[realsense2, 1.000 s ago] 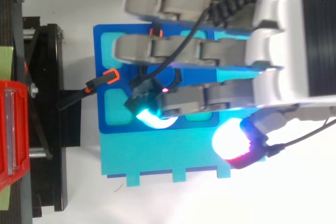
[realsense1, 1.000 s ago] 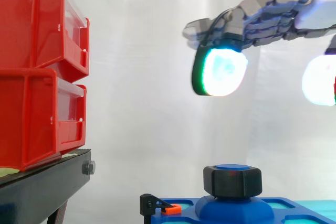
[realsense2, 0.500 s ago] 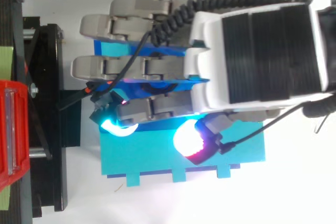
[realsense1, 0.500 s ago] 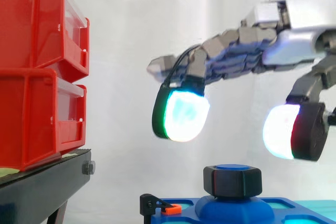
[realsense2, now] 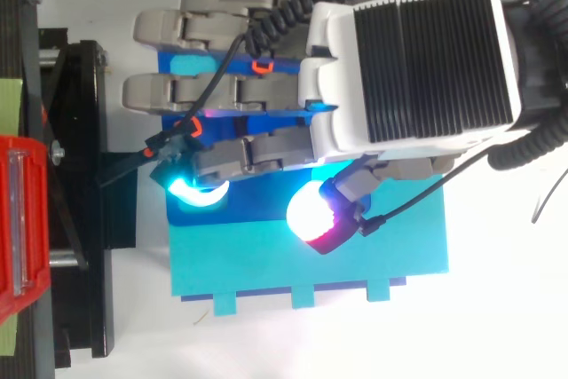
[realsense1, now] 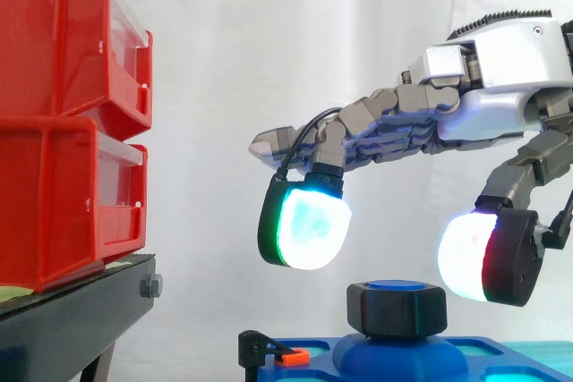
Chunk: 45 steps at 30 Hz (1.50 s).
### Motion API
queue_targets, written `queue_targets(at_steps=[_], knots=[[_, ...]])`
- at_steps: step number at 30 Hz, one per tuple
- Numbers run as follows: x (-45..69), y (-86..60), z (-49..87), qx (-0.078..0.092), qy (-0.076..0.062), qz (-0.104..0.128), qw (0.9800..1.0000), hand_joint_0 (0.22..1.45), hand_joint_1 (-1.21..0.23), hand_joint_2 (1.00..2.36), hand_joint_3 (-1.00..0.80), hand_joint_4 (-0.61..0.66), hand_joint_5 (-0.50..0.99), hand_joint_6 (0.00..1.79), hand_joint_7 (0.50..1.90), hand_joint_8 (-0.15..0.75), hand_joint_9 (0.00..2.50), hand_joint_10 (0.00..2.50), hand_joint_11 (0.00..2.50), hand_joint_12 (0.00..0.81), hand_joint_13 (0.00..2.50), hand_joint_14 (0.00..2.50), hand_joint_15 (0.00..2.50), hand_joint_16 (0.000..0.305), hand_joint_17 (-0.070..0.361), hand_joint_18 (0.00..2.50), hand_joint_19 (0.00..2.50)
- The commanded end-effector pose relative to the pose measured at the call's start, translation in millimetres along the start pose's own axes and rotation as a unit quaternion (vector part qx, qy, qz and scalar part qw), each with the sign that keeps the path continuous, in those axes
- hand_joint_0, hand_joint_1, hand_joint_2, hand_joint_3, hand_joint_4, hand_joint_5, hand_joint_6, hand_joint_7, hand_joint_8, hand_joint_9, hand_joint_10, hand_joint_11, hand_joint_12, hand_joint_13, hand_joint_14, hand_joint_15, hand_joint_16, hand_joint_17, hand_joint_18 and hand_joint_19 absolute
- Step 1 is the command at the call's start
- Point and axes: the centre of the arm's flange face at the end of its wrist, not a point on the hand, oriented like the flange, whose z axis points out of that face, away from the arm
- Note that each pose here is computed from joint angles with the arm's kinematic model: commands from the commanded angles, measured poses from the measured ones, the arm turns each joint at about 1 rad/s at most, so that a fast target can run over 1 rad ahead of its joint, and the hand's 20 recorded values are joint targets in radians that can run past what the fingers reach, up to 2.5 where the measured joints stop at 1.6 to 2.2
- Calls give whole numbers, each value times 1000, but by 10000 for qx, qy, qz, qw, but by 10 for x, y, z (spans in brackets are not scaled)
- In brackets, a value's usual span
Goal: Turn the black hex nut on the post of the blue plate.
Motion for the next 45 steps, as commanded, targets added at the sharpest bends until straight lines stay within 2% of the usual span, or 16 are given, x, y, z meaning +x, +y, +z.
queue_targets(at_steps=[1, 9, 11, 17, 21, 23, 29, 33, 39, 40, 41, 43, 45], knots=[[13, -49, -15, 23, 16, 2, 10000, 522, -761, 1000, -500, -53, -300, 501, 777, 61, 0, 0, 0, 263, 0, 0, 0, 36, 81, 0, 74], [16, -119, -42, -1, 10, -40, 10000, 524, -761, 1000, -500, -53, -300, 501, 777, 60, 0, 0, 0, 261, 0, 0, 0, 35, 80, 0, 77], [57, -120, -47, -12, 50, -42, 10000, 524, -762, 1000, -500, -52, -300, 502, 776, 61, 0, 0, 0, 261, 0, 0, 0, 35, 80, 0, 74], [94, -127, -30, -25, -63, -58, 10000, 524, -761, 1000, -500, -50, -300, 501, 779, 60, 0, 0, 0, 260, 0, 0, 0, 36, 80, 0, 94], [178, -125, -38, -33, -62, -51, 10000, 522, -757, 1000, -500, -47, -300, 501, 782, 60, 0, 0, 0, 260, 0, 0, 0, 35, 79, 0, 98], [189, -119, -21, -39, -115, -52, 9999, 522, -758, 1000, -500, -44, -300, 501, 787, 59, 0, 0, 0, 259, 0, 0, 0, 35, 79, 0, 98], [170, -106, -12, -61, -166, -53, 9998, 522, -757, 1000, -500, -46, -300, 502, 782, 60, 0, 0, 0, 258, 0, 1, 0, 35, 79, 0, 108], [161, -120, 5, -56, -251, -64, 9996, 522, -754, 1000, -500, -46, -300, 501, 787, 60, 0, 0, 0, 259, 0, 0, 0, 35, 79, 0, 109], [157, -140, 0, -49, -259, -72, 9996, 514, -745, 1000, -500, -42, -300, 502, 787, 62, 0, 0, 0, 261, 0, 0, 0, 35, 79, 0, 111], [178, -143, 7, -47, -244, -70, 9997, 514, -746, 1000, -500, -42, -300, 501, 788, 62, 0, 0, 0, 261, 0, 0, 0, 35, 80, 0, 113], [263, -158, 33, -41, -191, -47, 9998, 510, -748, 1000, -500, -41, -300, 501, 789, 62, 0, 0, 0, 262, 0, 0, 0, 35, 80, 0, 111], [280, -172, 39, -34, -192, -31, 9998, 506, -750, 1000, -500, -41, -300, 501, 789, 63, 0, 0, 0, 262, 0, 0, 2, 36, 80, 0, 111], [368, -187, 75, -39, -169, 3, 9998, 505, -749, 1000, -500, -40, -300, 502, 789, 64, 0, 0, 0, 263, 0, 0, 0, 36, 80, 0, 105]])
